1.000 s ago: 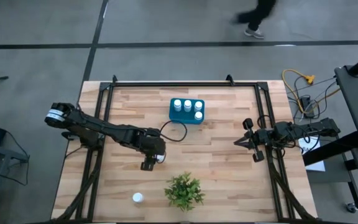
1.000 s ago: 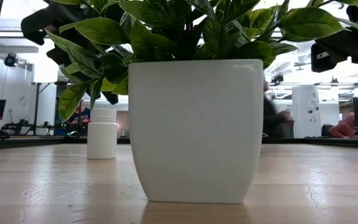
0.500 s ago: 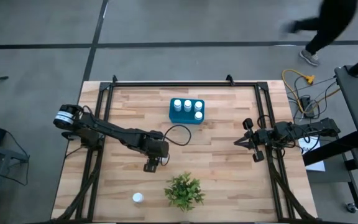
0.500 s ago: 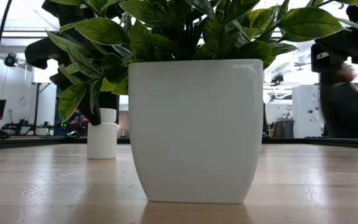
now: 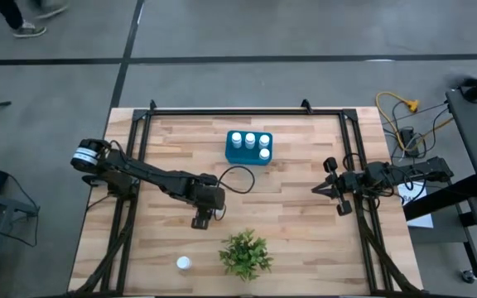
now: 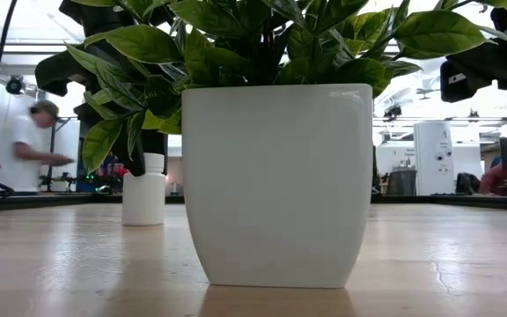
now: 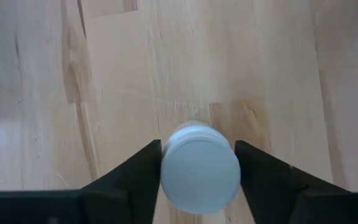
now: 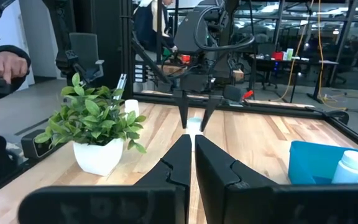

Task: Pick and place pill bottles into a basket
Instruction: Put the white pill bottle into the blue bin

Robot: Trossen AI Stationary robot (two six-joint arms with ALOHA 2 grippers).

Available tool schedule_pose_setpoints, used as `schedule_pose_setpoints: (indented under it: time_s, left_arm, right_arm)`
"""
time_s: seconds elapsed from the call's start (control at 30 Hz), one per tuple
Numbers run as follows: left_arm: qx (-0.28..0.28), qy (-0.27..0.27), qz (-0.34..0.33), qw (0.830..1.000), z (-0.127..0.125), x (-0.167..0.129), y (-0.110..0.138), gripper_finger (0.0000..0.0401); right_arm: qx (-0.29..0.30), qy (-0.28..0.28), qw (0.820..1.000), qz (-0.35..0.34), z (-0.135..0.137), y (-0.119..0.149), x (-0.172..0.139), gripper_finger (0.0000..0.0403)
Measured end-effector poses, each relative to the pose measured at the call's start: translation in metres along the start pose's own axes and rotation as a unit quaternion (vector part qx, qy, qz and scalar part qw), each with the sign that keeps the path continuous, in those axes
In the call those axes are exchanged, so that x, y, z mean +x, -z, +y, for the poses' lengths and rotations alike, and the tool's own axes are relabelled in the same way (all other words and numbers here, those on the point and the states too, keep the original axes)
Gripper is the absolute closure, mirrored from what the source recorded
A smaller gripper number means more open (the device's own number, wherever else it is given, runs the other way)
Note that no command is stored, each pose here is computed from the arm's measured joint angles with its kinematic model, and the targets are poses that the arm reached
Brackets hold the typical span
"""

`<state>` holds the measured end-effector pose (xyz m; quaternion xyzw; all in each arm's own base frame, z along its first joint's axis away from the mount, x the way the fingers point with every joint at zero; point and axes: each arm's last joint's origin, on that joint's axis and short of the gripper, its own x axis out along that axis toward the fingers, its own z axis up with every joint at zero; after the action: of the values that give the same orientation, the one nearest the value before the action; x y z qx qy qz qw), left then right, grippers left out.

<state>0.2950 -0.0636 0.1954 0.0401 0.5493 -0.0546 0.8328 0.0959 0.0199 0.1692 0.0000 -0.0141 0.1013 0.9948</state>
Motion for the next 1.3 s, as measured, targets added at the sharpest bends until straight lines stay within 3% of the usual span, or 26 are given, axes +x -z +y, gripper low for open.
schedule_pose_setpoints:
  time_s: [0.13,0.6,0.83,1.0,1.3]
  left_arm:
    - [0.0,0.003,-0.001,1.0,0.0,0.0,0.0,0.0259]
    - [0.018,0.004,-0.006,1.0,0.0,-0.015,-0.012,0.0259]
    - [0.063,-0.016,-0.025,0.998,0.003,-0.035,-0.029,0.0259]
    - [0.092,-0.065,-0.046,0.993,0.017,-0.05,-0.043,0.0259]
    - [0.097,-0.121,-0.081,0.985,0.061,-0.076,-0.061,0.0259]
  right_arm:
    - [0.0,0.0,1.0,0.0,0.0,0.0,0.0,0.039]
    - [0.0,0.0,1.0,0.0,0.0,0.0,0.0,0.039]
    - [0.001,0.0,1.0,0.0,0.0,0.0,0.0,0.039]
    - [0.0,0.0,1.0,0.0,0.0,0.0,0.0,0.039]
    - [0.0,0.0,1.0,0.0,0.0,0.0,0.0,0.039]
